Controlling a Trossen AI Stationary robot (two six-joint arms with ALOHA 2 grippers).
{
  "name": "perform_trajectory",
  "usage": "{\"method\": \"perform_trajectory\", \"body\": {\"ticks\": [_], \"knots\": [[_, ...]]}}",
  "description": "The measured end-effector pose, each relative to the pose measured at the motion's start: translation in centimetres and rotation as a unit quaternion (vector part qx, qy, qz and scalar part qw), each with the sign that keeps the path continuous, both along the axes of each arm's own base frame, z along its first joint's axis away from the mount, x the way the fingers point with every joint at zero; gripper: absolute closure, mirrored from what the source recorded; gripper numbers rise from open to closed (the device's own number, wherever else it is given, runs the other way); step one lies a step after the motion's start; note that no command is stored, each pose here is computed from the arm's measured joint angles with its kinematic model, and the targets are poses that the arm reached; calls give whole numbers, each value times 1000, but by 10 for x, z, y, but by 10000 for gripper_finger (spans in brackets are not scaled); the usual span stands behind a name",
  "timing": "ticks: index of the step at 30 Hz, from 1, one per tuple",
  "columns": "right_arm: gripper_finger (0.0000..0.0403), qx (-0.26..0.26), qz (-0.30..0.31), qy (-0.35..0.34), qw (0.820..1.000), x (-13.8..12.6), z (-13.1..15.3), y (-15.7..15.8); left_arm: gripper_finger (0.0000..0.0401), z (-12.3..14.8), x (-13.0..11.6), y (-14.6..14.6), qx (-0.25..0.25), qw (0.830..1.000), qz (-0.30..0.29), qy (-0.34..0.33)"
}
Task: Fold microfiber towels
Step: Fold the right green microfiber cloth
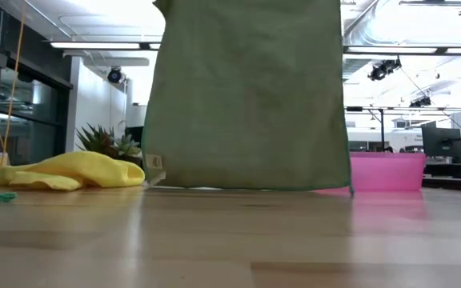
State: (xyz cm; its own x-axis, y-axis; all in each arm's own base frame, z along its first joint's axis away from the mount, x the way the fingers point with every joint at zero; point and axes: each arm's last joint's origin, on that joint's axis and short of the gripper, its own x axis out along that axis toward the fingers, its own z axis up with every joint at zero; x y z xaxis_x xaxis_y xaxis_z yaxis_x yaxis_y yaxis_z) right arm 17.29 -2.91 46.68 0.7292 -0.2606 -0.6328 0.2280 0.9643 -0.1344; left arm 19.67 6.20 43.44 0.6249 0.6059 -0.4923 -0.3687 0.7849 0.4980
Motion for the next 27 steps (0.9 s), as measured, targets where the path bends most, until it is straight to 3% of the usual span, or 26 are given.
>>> {"method": "perform_trajectory", "body": {"ticks": [7,13,19,27], "knots": [[403,-30,-15,-4,999,0,2,-8,401,1,-4,11,38,999,30,24],[403,-25,3,-14,1000,3,3,-5,401,-2,-4,-3,29,999,17,34],[403,9,32,17,999,12,-14,12,401,-10,-4,-35,-34,999,-13,34],[403,46,99,96,989,28,-63,47,401,-28,8,-92,-151,988,-29,22]]}}
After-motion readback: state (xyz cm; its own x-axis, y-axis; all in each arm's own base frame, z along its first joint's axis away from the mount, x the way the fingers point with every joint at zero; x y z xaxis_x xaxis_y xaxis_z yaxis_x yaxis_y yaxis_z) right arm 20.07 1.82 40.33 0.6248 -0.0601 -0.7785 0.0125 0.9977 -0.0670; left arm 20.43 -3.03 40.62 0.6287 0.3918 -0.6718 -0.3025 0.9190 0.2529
